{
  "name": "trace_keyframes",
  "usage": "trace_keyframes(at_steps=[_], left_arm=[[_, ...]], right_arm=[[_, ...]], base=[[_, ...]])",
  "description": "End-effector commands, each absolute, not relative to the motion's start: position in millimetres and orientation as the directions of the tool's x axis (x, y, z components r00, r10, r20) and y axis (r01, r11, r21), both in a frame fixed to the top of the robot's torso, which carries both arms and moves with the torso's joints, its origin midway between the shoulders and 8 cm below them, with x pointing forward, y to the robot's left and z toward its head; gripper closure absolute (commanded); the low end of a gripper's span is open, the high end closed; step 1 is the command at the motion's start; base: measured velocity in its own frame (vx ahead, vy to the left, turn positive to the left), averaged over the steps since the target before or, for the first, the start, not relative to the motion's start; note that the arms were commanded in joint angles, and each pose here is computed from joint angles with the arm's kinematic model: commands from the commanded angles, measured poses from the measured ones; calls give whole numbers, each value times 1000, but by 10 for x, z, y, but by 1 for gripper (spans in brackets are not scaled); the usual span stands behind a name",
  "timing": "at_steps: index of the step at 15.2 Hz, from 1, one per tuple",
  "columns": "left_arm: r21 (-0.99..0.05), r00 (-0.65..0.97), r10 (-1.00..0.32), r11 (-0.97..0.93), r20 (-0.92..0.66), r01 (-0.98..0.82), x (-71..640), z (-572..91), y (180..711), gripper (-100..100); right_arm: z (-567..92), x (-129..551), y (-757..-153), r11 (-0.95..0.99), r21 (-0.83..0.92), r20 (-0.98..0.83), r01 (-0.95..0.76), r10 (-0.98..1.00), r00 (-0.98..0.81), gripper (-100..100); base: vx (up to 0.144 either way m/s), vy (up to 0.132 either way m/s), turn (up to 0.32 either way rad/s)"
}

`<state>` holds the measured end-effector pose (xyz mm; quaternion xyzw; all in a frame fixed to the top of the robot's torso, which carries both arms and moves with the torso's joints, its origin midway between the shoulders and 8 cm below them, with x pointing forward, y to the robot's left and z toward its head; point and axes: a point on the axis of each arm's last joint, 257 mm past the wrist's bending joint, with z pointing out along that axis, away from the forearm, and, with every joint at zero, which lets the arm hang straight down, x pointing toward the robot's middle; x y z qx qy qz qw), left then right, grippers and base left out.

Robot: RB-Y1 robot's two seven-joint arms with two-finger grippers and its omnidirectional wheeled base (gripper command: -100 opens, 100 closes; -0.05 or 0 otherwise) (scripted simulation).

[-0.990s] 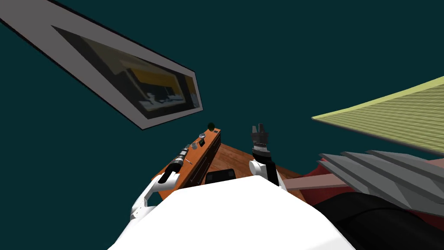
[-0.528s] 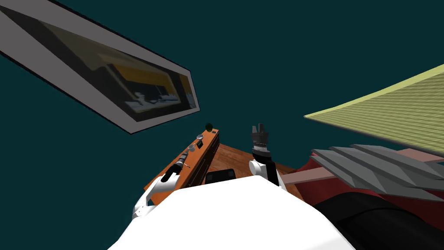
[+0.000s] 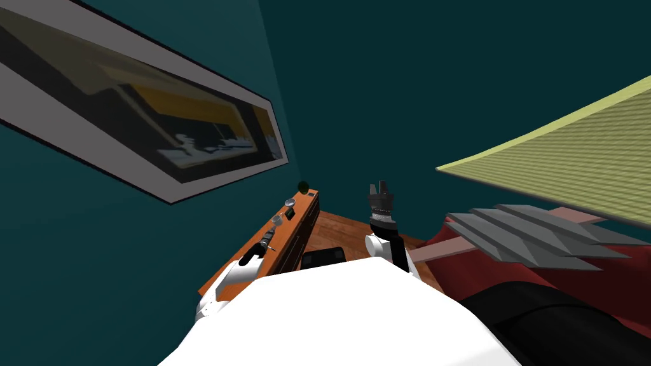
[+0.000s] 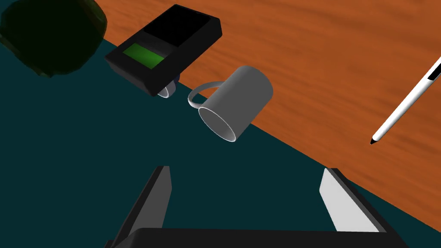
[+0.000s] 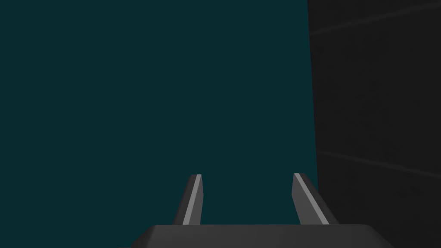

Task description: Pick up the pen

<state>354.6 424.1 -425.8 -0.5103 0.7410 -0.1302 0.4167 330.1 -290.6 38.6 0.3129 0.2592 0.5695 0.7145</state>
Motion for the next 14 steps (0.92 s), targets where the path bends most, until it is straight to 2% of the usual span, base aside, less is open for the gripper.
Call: trace_keyframes(at_steps=[1, 14], left_arm=[[-577, -143, -870, 428, -472, -696, 3425, -4424, 4288, -100], [-312, -186, -908, 313, -377, -897, 2541, -5271, 4409, -100]], right_arm=[[386, 3301, -2906, 155, 742, -14, -652, 976, 217, 0], [386, 3301, -2906, 155, 742, -14, -652, 976, 217, 0]], base=[[24, 23, -135], [22, 18, -113]])
